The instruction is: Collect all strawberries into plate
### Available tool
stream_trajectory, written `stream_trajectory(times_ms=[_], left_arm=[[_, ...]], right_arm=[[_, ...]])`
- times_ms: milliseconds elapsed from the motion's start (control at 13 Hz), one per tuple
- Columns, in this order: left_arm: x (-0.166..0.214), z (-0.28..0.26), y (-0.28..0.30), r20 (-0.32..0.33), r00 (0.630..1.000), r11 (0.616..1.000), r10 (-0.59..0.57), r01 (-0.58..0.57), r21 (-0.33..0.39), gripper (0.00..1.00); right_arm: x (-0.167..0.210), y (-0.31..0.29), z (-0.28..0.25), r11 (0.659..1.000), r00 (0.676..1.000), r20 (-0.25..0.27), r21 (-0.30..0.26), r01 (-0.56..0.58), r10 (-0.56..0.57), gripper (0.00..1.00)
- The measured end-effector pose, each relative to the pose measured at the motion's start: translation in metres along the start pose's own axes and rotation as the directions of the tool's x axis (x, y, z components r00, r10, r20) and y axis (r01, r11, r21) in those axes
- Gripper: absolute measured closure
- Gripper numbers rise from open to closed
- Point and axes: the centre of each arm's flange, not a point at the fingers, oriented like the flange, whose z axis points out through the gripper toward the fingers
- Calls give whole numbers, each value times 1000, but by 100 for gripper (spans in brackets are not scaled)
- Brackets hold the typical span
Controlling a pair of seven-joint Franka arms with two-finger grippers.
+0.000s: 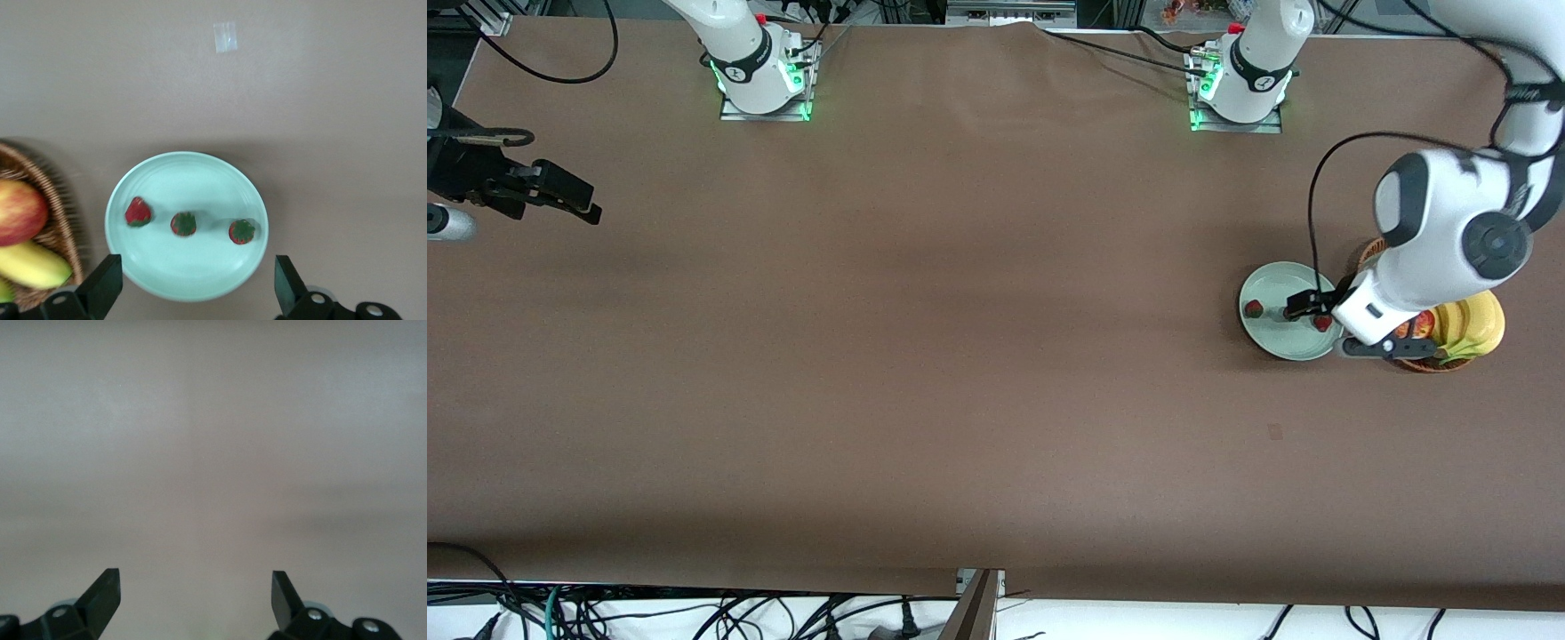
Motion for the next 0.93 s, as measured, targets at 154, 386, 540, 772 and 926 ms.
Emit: stream_trajectory(times_ms=[154,386,540,772,926], left_arm=[[-15,-45,6,-30,999,1000,13,-13,-4,0],[-37,-94,14,-54,998,1000,28,-29,-8,0],[-46,-131,21,-38,998,999,43,-44,-8,0],[-49,-170,26,-36,998,999,52,-53,-7,0],[-52,-183,27,-25,998,999,50,-51,-16,0]], right_arm=[[0,0,0,1000,1000,0,0,0,0,0],[0,0,0,1000,1000,0,0,0,0,0],[0,0,0,1000,1000,0,0,0,0,0],[0,0,0,1000,1000,0,0,0,0,0],[0,0,0,1000,1000,-1,0,0,0,0]])
